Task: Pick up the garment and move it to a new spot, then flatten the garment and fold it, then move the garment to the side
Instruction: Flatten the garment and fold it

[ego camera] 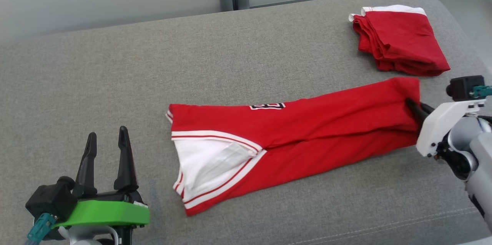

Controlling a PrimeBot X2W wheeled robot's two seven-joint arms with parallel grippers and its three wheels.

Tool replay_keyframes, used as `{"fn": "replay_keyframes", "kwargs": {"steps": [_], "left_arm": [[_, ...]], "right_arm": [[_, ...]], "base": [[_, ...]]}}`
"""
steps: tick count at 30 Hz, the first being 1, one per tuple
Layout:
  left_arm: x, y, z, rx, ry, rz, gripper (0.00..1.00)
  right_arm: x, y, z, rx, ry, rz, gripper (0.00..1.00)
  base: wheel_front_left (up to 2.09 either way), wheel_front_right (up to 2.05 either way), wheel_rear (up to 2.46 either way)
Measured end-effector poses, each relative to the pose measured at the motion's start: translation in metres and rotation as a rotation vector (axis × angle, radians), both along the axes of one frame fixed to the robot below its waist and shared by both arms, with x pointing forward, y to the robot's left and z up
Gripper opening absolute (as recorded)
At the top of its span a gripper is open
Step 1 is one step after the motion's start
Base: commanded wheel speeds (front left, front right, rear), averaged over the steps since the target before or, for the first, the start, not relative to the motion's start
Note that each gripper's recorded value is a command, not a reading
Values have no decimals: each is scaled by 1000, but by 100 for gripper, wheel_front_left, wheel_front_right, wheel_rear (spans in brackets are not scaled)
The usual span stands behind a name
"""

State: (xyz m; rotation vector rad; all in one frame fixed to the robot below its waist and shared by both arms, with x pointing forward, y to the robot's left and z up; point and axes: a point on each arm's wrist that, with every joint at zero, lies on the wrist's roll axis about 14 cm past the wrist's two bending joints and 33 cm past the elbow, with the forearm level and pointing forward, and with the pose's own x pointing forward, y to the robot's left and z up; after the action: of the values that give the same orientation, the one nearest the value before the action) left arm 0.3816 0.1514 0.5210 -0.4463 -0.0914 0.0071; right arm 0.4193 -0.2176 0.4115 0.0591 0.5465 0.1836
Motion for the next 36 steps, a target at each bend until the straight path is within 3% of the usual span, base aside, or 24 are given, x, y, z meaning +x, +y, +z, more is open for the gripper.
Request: {"fn": "replay_keyframes", "kwargs": {"steps": [4, 10, 24, 36], "left_arm": [[1, -1, 0, -1, -2, -4, 100], [2, -4, 2, -3, -5, -11, 100], [3, -12, 4, -11, -12, -33, 100], [0, -17, 7, -26, -19, -44, 100]], "right_arm": [[0, -16, 4, -14, -7, -28, 0], [2, -7, 8, 13, -20, -13, 0], [-11, 118, 47, 211, -108, 283, 0], [-26, 185, 92, 369, -154, 443, 0]], "base": [[0, 0, 0], [0, 0, 0], [0, 0, 0], [0, 0, 0]]}}
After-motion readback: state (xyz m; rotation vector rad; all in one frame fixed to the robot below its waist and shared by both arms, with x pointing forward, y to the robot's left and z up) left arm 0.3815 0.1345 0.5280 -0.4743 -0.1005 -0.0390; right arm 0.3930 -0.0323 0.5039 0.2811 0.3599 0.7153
